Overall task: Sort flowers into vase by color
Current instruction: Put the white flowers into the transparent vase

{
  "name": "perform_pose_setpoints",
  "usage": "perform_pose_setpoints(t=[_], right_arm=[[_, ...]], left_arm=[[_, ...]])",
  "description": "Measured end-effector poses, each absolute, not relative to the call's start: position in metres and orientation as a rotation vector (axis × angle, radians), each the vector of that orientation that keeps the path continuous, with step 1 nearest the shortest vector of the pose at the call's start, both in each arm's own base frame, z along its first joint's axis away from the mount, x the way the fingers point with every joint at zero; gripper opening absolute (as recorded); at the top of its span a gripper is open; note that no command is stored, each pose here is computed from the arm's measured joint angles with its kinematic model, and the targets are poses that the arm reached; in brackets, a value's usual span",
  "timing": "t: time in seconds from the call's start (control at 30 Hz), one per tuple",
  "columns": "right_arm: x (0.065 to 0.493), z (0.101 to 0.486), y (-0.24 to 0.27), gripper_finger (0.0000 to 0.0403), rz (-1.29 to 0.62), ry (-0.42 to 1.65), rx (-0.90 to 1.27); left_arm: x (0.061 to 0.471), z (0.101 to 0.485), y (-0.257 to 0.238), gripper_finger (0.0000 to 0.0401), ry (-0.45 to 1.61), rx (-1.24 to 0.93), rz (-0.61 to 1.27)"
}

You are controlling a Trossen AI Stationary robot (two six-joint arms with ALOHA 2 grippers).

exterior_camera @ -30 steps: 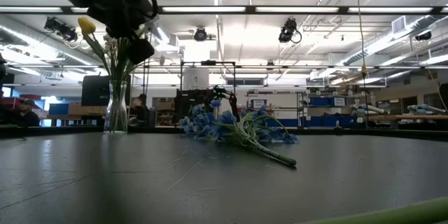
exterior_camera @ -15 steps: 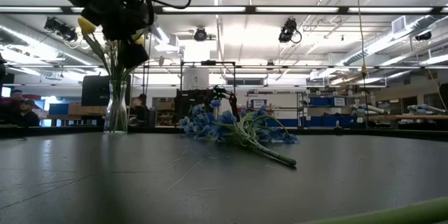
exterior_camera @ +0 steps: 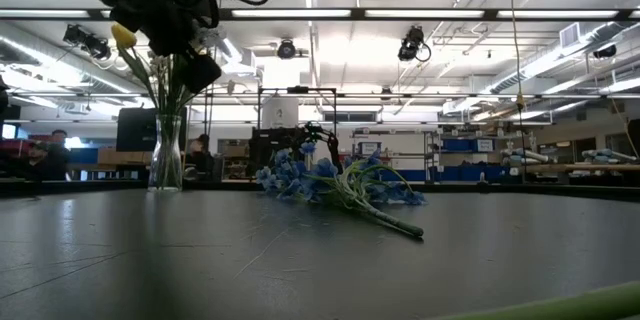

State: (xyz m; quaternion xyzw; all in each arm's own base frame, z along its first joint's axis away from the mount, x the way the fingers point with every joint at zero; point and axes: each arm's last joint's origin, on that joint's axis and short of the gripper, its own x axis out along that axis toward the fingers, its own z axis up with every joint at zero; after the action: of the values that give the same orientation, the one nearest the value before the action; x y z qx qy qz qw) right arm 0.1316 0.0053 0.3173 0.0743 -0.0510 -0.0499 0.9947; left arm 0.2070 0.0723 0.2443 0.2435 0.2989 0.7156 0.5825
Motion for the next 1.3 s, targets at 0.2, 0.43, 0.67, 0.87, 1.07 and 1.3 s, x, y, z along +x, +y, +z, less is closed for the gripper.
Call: perform_pose_setpoints(t=[0.2,0.43,0.67,0.87,1.07,1.3], right_arm=[[0.132,0.317,0.005,0.0286,-0.1,-0.102,0.149],[0.132,0.317,0.005,0.0286,-0.1,-0.102,0.149],[0.132,0.317,0.005,0.0286,-0.1,-0.102,0.149],[0.132,0.317,0.005,0.0286,-0.1,-0.102,0.149],[0.132,0.317,0.005,0.0286,-0.1,-0.102,0.149],[0.132,0.317,0.005,0.0286,-0.1,-0.102,0.149]], left_arm=[[0.206,0.247,0.069,0.04,0.691,0.571,1.66],[0.207,0.249,0.068,0.04,0.848,0.704,1.598],[0.206,0.248,0.069,0.04,1.003,0.829,1.54],[0.199,0.238,0.071,0.04,1.053,0.858,1.532],[0.195,0.232,0.067,0.04,1.013,0.835,1.537],[0.195,0.23,0.06,0.04,0.852,0.727,1.566]])
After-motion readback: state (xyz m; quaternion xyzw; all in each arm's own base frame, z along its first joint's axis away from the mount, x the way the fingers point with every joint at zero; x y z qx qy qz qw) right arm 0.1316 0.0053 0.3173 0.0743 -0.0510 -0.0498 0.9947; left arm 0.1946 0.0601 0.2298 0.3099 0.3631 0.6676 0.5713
